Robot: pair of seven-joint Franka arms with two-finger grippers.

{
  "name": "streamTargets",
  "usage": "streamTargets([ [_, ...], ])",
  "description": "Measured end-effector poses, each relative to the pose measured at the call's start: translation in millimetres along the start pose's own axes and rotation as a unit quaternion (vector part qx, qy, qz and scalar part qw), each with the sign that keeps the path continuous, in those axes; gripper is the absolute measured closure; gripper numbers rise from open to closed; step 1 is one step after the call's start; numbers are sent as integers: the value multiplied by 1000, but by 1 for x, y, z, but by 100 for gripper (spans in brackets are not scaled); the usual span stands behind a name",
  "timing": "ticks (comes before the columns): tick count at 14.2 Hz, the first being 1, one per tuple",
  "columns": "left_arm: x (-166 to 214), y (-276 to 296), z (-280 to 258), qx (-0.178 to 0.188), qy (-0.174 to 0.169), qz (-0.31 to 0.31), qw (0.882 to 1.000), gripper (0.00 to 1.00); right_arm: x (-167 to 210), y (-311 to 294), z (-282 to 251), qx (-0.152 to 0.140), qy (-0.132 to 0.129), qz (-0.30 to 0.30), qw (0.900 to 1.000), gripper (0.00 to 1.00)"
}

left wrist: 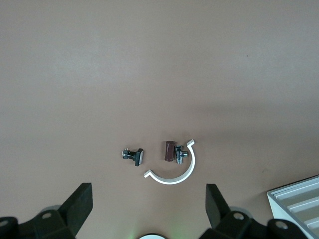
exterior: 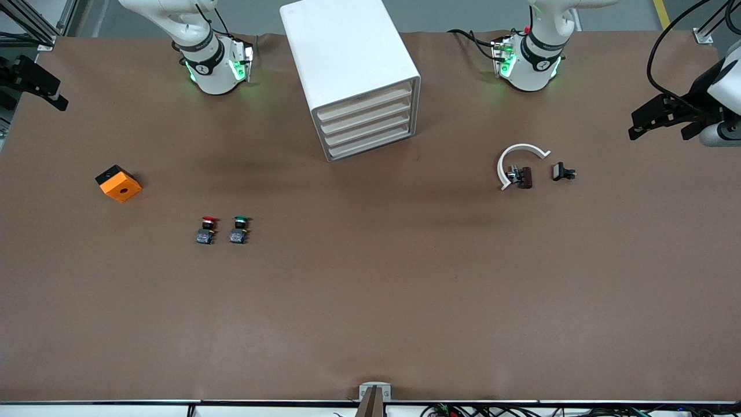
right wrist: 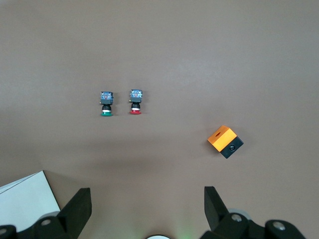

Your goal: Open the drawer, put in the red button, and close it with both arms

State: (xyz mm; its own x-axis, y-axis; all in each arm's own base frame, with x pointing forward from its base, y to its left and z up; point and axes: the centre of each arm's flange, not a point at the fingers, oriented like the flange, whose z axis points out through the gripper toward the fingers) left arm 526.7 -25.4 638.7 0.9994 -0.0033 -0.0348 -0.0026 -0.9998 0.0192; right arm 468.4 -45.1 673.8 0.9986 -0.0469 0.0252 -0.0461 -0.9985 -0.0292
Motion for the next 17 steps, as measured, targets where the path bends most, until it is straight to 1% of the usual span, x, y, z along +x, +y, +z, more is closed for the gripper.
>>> streamTargets([
  [8,-1,-1,1,0,-4,-1,1000,0,0,-1,0,-1,-1,-1,1000,0],
  [11,-5,-3,6,1,-28,-2,1000,0,0,-1,0,-1,-2,-1,1000,0],
  [13,0,-2,18,1,-43,-1,999,0,0,-1,0,-1,-2,-1,1000,0],
  [15,9,0,36,1,-61,-1,998,0,0,-1,0,-1,-2,-1,1000,0],
  [17,21,2,64,-1,-87,1,996,0,0,-1,0,-1,-2,-1,1000,0],
])
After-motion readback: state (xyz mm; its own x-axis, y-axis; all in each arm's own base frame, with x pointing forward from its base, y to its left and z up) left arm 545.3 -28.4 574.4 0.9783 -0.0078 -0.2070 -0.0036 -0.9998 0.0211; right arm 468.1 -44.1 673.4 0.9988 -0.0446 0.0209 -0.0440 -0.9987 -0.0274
